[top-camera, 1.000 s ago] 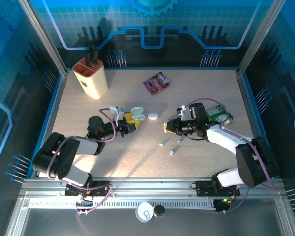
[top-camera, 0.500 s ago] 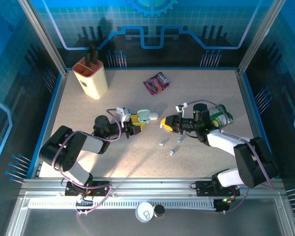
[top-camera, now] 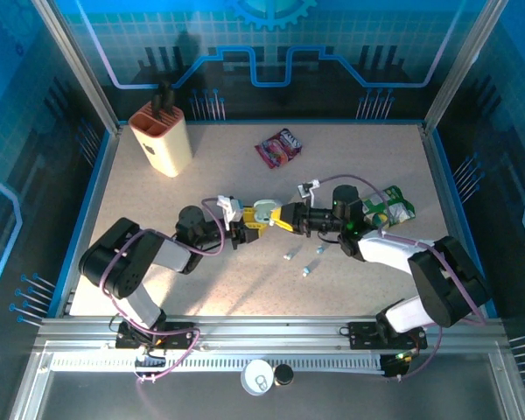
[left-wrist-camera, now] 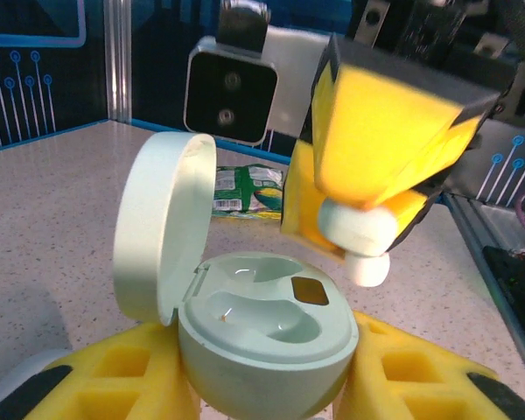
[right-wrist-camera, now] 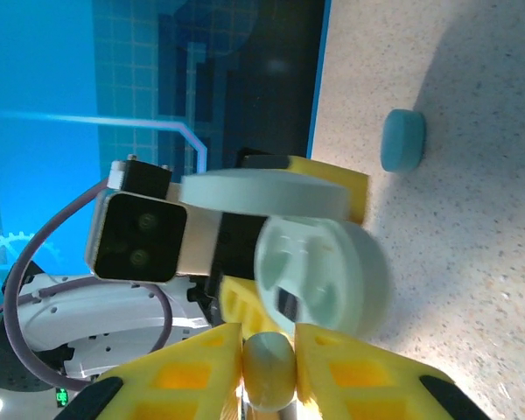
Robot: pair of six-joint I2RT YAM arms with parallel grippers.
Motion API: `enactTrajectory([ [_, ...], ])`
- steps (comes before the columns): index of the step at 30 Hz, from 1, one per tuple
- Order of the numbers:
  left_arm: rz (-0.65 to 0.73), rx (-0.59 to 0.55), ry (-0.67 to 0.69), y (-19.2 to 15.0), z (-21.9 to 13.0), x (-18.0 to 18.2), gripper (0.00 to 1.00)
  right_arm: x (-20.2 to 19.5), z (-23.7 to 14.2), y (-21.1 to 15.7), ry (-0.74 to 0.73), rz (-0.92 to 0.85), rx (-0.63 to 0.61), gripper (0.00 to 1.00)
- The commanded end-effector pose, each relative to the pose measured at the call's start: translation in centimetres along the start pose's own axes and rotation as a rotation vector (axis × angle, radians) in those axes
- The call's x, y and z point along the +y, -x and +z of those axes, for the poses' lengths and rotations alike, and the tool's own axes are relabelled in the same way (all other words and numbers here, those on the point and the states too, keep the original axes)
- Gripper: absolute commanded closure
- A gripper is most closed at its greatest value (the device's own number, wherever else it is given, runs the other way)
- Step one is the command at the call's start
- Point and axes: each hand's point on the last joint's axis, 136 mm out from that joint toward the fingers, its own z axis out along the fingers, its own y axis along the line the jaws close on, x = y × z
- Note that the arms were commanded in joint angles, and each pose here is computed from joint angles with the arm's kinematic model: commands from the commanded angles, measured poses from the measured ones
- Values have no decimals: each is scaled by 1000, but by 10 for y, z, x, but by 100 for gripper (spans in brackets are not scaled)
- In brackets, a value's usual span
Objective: Insert the wireless bluetooth earbuds into the charging case
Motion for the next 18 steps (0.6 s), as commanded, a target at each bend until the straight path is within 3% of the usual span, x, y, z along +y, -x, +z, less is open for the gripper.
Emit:
enactTrajectory([
  [1, 116, -37, 23, 11, 7, 3, 64, 15, 7, 5, -10, -88, -19, 79],
  [18, 130, -37, -5, 9, 23, -4, 65, 12, 11, 7, -168, -230, -58, 79],
])
